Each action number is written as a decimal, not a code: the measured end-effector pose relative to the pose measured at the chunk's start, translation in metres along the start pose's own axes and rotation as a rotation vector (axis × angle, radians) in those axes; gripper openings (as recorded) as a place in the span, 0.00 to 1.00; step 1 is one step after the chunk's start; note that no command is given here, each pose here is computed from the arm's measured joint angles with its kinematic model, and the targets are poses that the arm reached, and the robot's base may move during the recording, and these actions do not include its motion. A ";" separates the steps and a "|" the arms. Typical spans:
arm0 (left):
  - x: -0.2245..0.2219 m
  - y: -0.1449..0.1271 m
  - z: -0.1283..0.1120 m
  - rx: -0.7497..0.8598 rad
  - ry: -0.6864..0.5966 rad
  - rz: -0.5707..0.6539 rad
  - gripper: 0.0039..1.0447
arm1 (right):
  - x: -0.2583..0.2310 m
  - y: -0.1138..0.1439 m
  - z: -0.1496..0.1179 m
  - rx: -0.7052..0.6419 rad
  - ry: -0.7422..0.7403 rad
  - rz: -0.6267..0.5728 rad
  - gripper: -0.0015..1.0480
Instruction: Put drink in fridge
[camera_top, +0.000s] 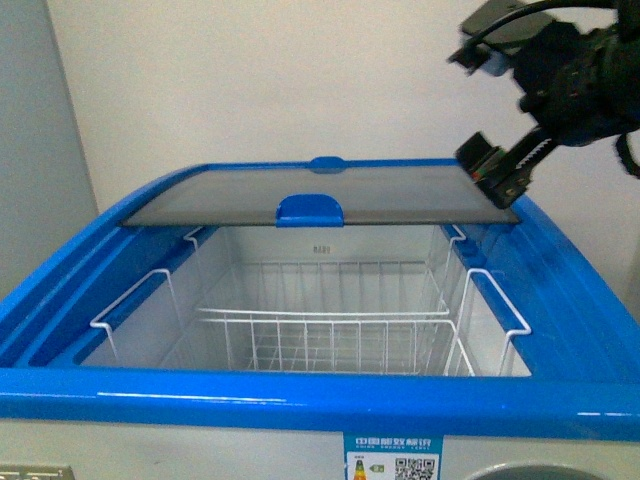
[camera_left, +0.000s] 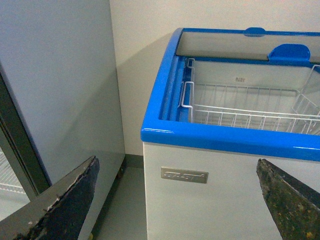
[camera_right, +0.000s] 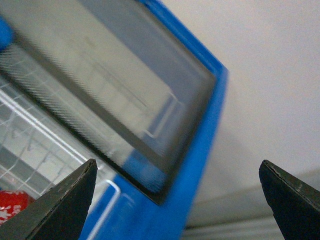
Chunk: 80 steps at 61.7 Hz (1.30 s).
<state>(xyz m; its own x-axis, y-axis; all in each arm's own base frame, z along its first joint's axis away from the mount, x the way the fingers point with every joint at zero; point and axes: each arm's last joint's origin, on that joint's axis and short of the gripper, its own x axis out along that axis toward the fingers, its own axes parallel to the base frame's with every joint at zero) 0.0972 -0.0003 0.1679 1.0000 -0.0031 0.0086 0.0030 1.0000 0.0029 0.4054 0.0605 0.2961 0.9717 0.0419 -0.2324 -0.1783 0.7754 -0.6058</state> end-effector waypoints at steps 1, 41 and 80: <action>0.000 0.000 0.000 0.000 0.000 0.000 0.92 | -0.004 -0.006 -0.001 0.024 0.013 -0.022 0.93; 0.000 0.000 0.000 0.000 0.000 0.000 0.92 | -0.248 0.015 -0.098 0.636 -0.178 -0.110 0.63; 0.000 0.000 0.000 0.000 0.000 0.000 0.92 | -0.276 0.073 -0.168 0.663 -0.203 -0.119 0.03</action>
<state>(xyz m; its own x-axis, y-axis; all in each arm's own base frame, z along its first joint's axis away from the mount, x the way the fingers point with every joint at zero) 0.0972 -0.0003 0.1679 1.0000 -0.0031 0.0086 0.0030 1.0000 0.0025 0.0981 -0.0001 0.1886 1.0000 -0.0004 -0.0078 0.0003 0.9999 -0.0116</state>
